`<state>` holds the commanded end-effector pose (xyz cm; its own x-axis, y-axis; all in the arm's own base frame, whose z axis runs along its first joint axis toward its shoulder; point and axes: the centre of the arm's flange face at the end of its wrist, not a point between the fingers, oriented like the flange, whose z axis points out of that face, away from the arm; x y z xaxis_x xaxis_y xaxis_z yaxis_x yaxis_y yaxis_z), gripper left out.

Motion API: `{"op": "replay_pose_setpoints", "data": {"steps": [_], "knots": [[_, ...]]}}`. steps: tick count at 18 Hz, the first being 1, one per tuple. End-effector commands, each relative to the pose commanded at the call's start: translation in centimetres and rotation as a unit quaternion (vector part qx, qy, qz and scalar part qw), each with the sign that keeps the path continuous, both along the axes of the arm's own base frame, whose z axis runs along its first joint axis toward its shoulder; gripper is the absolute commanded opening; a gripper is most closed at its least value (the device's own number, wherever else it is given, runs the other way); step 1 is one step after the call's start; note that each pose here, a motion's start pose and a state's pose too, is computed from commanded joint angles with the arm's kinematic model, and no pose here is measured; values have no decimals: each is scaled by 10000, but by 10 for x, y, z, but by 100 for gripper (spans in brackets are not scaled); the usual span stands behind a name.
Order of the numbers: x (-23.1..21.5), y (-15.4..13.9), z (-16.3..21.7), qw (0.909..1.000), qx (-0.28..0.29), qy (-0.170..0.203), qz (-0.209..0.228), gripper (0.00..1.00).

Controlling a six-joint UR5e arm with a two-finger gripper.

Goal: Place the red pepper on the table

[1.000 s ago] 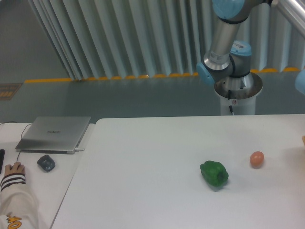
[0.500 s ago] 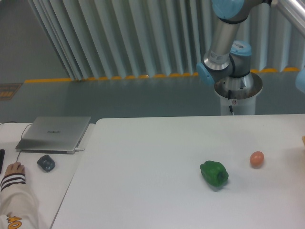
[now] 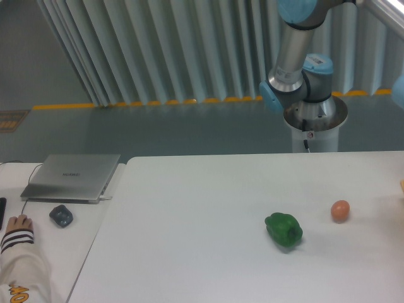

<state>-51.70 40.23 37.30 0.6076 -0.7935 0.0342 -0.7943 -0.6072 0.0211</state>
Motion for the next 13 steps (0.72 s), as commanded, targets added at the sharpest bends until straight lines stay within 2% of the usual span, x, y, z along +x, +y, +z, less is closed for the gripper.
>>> {"op": "replay_pose_setpoints", "data": {"steps": [3,6,9,13], "knots": [[6,8,3,9985,320,-162,413,28],[24,28,4,9967,478,-287,595,28],[55,61,7,9919,573,-384,1063,28],[83,87,4,9873,600,-473,1392,28]]}}
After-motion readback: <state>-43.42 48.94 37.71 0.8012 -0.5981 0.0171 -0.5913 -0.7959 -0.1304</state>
